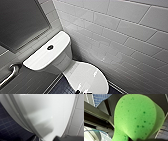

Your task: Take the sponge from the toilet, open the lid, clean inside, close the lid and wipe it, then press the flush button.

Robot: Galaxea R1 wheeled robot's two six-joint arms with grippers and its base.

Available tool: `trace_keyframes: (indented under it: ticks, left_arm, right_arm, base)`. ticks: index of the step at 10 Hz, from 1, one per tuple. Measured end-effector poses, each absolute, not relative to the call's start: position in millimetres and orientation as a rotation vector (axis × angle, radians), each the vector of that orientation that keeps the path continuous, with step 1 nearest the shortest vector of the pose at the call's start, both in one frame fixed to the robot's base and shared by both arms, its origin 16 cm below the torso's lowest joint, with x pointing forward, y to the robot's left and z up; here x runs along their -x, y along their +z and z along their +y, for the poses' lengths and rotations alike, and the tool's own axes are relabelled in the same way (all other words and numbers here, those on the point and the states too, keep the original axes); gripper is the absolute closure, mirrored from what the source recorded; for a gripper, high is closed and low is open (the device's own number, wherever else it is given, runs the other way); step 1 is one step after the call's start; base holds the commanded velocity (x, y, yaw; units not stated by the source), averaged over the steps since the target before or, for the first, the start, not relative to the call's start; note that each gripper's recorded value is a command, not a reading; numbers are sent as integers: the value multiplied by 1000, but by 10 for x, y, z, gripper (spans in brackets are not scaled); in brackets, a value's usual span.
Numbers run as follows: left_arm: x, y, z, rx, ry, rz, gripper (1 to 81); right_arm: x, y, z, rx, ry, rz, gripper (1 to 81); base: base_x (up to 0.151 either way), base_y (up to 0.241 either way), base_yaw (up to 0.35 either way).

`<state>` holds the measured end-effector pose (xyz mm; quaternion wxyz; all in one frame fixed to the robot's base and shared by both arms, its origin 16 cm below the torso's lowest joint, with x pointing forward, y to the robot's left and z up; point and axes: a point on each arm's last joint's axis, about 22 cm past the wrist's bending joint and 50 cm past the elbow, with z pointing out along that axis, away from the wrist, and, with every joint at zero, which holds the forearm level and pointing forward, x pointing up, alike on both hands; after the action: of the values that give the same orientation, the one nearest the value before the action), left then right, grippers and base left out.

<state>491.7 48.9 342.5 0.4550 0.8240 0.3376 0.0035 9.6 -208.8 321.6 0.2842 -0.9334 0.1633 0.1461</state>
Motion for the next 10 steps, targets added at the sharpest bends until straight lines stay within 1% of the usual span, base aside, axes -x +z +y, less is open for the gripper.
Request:
trace_keyframes:
  ticks: [10]
  left_arm:
    - [-4944, 3832, 581, -1951, 15, 824, 10]
  right_arm:
    - [-89, 3218, -2018, 2490, 391, 438, 811]
  base:
    - [0, 0, 0]
